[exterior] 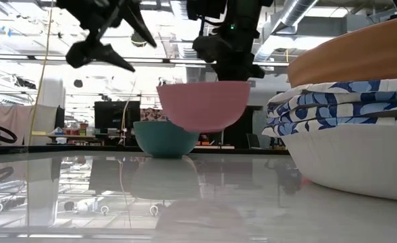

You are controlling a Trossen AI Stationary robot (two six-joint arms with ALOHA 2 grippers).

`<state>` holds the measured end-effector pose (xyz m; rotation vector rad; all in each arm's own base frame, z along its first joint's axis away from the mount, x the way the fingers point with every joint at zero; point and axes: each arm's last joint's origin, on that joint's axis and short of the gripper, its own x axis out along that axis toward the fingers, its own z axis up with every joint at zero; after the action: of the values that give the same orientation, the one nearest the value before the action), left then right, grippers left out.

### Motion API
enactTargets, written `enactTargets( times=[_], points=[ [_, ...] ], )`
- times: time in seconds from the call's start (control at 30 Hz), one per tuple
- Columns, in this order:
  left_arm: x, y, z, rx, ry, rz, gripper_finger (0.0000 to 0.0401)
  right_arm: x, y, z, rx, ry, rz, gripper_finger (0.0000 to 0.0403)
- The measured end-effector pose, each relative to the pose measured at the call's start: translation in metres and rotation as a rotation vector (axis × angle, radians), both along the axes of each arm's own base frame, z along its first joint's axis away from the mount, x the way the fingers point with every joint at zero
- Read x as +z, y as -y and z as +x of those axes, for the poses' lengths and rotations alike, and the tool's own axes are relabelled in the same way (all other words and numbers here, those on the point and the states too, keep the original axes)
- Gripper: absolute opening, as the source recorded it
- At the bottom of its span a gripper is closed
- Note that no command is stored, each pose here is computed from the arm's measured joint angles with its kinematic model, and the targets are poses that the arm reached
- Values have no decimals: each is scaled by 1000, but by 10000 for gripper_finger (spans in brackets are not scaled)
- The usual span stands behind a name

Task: Nest bowls inside each other
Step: Stack the pink bowl on top of the light orange bowl

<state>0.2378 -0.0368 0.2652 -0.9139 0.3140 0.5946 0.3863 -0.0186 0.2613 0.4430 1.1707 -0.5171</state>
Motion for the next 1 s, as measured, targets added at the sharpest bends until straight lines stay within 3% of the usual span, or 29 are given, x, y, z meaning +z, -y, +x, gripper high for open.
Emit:
enactTargets(
  times=[0.27,0.53,0.77,1.0],
  points=[
    [19,3,-18,-12,60,59,281,30,31,-36,-1,-3,-17,5],
    [16,5,-19,-14,43,58,281,36,36,-135,-199,67,17,5],
    [17,5,-19,-6,52,50,281,38,15,-197,-396,194,107,5],
    [17,5,-21,-35,38,26,281,26,-30,-214,-410,179,224,5]
  ],
)
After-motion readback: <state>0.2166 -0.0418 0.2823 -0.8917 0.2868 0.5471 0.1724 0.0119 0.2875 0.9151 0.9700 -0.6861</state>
